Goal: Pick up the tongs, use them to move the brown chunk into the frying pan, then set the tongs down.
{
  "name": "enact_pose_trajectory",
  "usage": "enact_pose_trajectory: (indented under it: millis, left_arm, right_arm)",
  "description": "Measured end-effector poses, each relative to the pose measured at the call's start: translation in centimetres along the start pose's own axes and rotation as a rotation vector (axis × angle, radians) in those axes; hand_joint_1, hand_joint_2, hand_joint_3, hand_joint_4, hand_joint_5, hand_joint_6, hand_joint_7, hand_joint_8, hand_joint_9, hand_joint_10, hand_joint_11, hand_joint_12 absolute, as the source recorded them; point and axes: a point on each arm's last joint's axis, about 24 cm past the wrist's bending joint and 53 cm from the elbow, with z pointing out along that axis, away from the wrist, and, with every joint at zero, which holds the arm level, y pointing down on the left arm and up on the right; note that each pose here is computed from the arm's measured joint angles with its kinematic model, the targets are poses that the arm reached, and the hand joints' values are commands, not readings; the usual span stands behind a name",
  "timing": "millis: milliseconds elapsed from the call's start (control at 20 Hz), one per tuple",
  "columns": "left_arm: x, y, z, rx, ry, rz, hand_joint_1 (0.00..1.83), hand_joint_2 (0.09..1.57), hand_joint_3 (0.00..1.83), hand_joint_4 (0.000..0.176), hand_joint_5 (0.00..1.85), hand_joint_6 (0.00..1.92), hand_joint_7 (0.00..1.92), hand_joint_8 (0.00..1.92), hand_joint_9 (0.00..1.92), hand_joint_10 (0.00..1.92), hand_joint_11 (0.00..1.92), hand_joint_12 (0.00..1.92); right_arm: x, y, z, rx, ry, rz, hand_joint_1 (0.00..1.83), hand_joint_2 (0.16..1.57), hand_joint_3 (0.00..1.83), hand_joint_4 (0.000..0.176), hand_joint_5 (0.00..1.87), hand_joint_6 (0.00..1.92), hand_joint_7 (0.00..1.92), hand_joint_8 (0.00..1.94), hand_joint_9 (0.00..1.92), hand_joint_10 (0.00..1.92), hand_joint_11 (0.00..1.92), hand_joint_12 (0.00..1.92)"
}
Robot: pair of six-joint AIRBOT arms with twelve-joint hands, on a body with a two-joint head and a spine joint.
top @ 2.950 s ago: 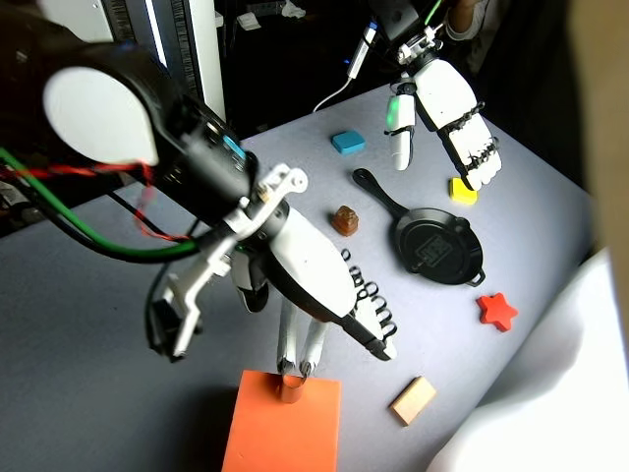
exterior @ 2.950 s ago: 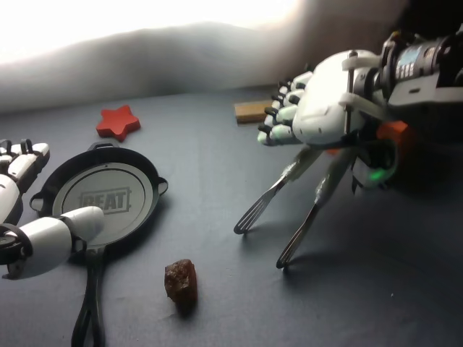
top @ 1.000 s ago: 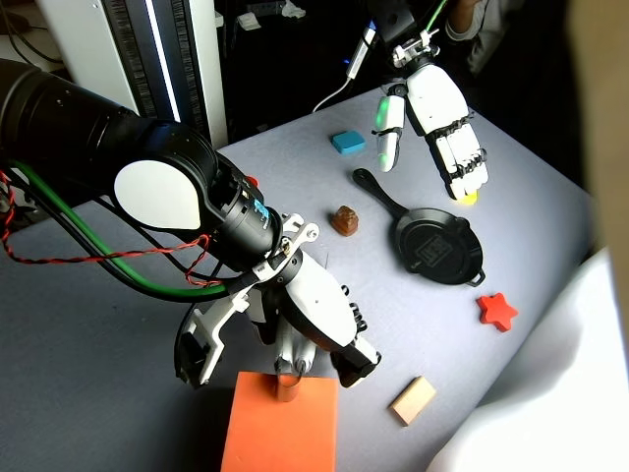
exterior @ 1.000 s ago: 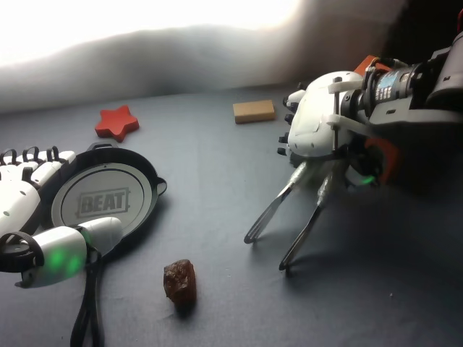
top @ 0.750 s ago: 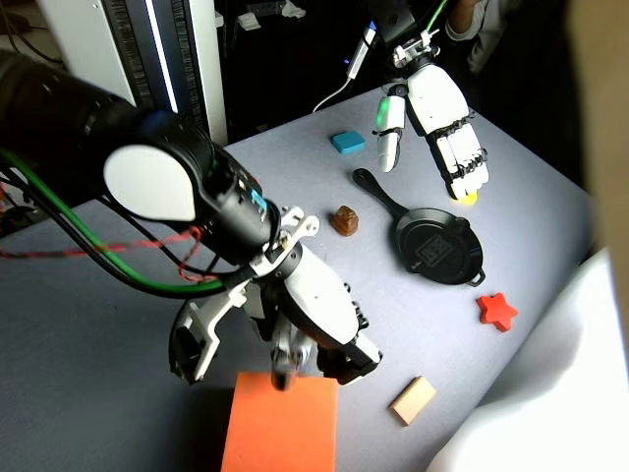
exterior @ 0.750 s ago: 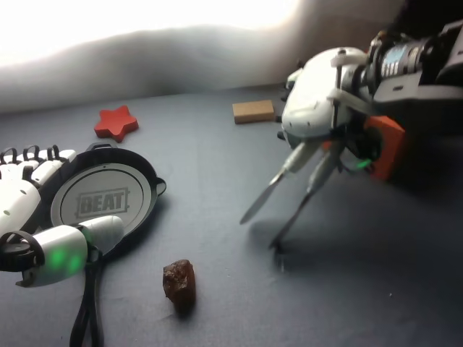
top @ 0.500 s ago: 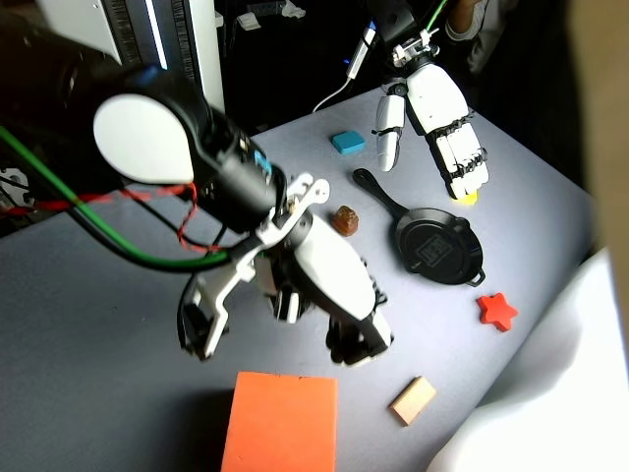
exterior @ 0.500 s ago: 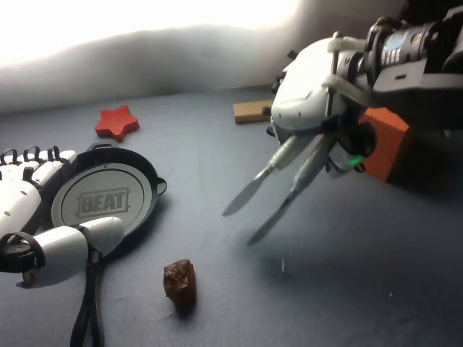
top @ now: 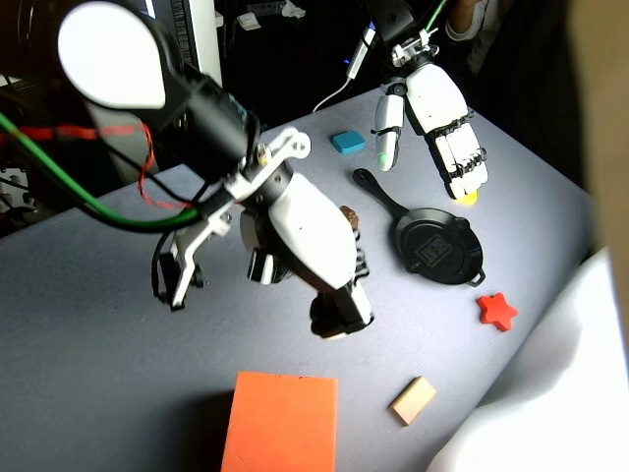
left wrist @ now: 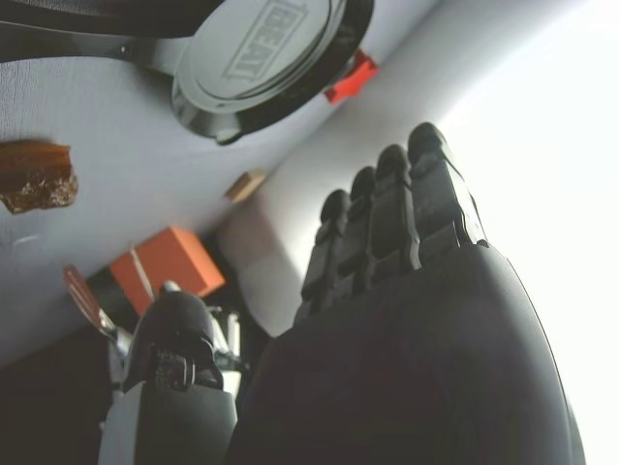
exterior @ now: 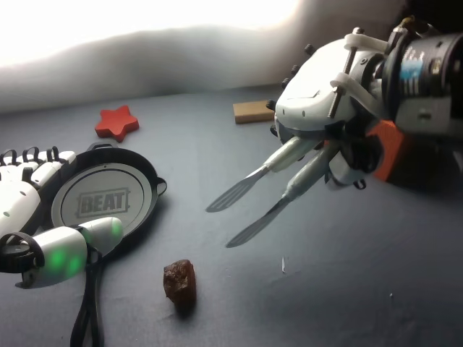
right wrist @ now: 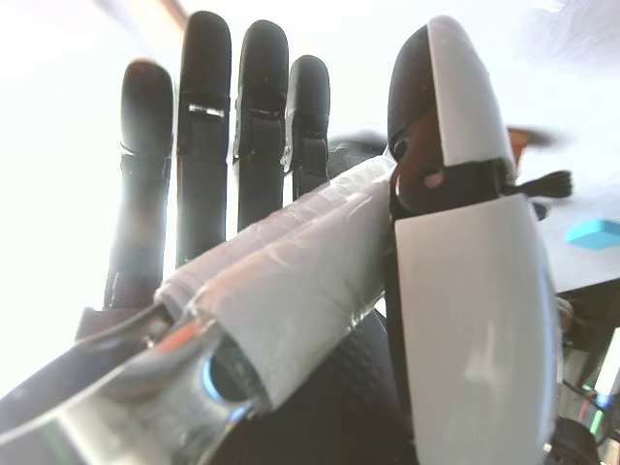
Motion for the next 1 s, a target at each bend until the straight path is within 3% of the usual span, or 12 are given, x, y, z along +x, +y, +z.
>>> enact_pose_trajectory:
  millis: [250, 300, 450, 550, 650, 850, 1000]
  left_arm:
    - [0.0, 0.0, 0.0, 0.001, 0.000, 0.000, 0.00, 1.21, 0.00, 0.013, 0.00, 0.00, 0.00, 0.00, 0.00, 0.00, 0.00, 0.00]
    - [0.0, 0.0, 0.0, 0.001, 0.000, 0.000, 0.00, 1.21, 0.00, 0.005, 0.00, 0.00, 0.00, 0.00, 0.00, 0.00, 0.01, 0.00]
    - [0.0, 0.0, 0.0, -0.001, 0.001, 0.000, 0.00, 1.21, 0.00, 0.003, 0.00, 0.00, 0.00, 0.00, 0.00, 0.00, 0.02, 0.01]
    - [0.0, 0.1, 0.0, -0.001, 0.000, 0.000, 0.00, 1.21, 0.00, 0.004, 0.00, 0.00, 0.00, 0.00, 0.00, 0.00, 0.01, 0.01]
    - [-0.1, 0.1, 0.1, -0.001, -0.002, -0.002, 0.00, 1.22, 0.00, 0.006, 0.00, 0.00, 0.00, 0.00, 0.00, 0.00, 0.00, 0.00]
    - [-0.1, 0.5, 0.2, -0.007, -0.001, -0.022, 0.00, 1.22, 0.00, 0.000, 0.00, 0.00, 0.00, 0.00, 0.00, 0.00, 0.01, 0.01]
    - [-0.9, 1.0, 0.3, -0.017, -0.031, -0.054, 0.00, 1.23, 0.00, 0.001, 0.00, 0.00, 0.00, 0.00, 0.00, 0.00, 0.02, 0.01]
  right_arm:
    - [0.1, 1.1, -1.6, 0.036, -0.012, 0.195, 1.14, 1.15, 0.00, 0.000, 0.73, 0.39, 0.97, 0.01, 0.71, 0.59, 0.33, 1.49]
    - [0.5, 1.7, -2.0, 0.037, -0.004, 0.256, 1.13, 1.15, 0.00, 0.000, 0.73, 0.40, 0.98, 0.01, 0.72, 0.59, 0.32, 1.49]
    - [1.1, 1.9, -2.7, 0.085, -0.015, 0.483, 1.12, 1.16, 0.00, 0.000, 0.69, 0.45, 0.95, 0.00, 0.68, 0.62, 0.29, 1.51]
    - [1.3, 1.4, -2.8, 0.122, -0.021, 0.563, 1.12, 1.15, 0.00, 0.000, 0.71, 0.43, 0.97, 0.01, 0.70, 0.59, 0.31, 1.50]
    - [1.8, 1.1, -2.7, 0.161, -0.014, 0.593, 1.12, 1.14, 0.00, 0.000, 0.71, 0.43, 0.97, 0.01, 0.71, 0.58, 0.31, 1.49]
    - [3.1, 2.2, -2.2, 0.148, 0.015, 0.579, 1.12, 1.15, 0.00, 0.000, 0.70, 0.41, 0.96, 0.00, 0.70, 0.57, 0.28, 1.50]
    - [4.4, 2.8, -1.8, 0.148, 0.041, 0.559, 1.12, 1.15, 0.00, 0.000, 0.70, 0.41, 0.96, 0.00, 0.70, 0.57, 0.28, 1.50]
